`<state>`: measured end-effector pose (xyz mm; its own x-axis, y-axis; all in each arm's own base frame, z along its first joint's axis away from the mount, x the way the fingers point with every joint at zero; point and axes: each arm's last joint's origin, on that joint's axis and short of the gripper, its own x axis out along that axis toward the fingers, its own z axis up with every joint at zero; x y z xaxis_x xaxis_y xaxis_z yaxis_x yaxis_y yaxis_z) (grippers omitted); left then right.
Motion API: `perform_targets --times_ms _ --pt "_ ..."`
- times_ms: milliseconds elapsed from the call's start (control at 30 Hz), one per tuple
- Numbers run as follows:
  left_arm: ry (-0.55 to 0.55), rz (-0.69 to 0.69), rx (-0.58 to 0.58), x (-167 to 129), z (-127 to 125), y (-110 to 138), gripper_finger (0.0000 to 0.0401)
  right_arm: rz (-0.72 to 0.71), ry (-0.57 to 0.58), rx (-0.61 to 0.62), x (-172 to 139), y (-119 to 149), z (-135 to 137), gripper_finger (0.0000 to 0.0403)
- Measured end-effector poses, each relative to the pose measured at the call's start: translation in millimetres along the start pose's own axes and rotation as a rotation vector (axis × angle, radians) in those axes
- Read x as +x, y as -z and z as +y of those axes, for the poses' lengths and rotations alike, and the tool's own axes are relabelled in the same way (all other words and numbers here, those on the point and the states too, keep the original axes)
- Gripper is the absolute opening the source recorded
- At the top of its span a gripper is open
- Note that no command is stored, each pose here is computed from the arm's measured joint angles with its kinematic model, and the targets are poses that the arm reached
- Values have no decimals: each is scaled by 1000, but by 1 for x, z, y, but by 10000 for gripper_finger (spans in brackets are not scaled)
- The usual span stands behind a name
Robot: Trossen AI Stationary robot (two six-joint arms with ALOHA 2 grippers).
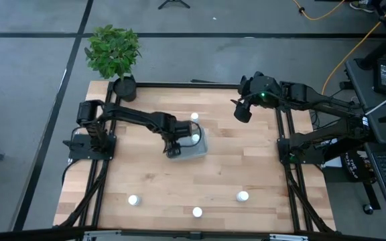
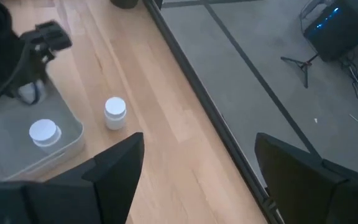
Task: Pick and place pill bottles into a basket
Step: Put the white pill bottle into the gray basket
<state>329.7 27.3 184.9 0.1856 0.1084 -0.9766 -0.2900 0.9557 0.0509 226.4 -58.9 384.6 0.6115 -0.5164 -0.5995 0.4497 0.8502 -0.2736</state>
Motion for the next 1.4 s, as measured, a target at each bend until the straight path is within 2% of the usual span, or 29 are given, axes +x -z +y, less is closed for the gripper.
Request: perform_targets --times_ms 100,200,333,400,467,600,700,900,1200,1400 --pt "-22 -15 -26 -18 7 -2 333 -1 -1 -17 0 0 0 307" --pt "-18 -42 -35 -38 11 -5 371 -3 0 -23 0 0 0 307" --pt "-29 -129 -39 -70 14 -11 387 -14 4 -14 1 -2 -1 307" --pt "-67 -149 -42 -86 16 -12 388 -14 -7 -2 2 -2 -2 307" --pt "-127 -165 -40 -102 20 -12 389 -29 -67 17 10 -3 -2 307" --pt "-270 -202 -50 -136 26 -17 390 3 -232 16 48 2 -1 307" --pt "-349 -272 -73 -161 30 -22 390 67 -298 -13 84 5 -1 307" --pt "-457 -397 -126 -206 36 -26 390 185 -424 -41 154 -6 4 307" --pt "-558 -462 -113 -246 43 -21 390 313 -459 -53 229 -39 18 308" --pt "-616 -461 -113 -263 48 -15 391 447 -456 35 257 -29 30 308"
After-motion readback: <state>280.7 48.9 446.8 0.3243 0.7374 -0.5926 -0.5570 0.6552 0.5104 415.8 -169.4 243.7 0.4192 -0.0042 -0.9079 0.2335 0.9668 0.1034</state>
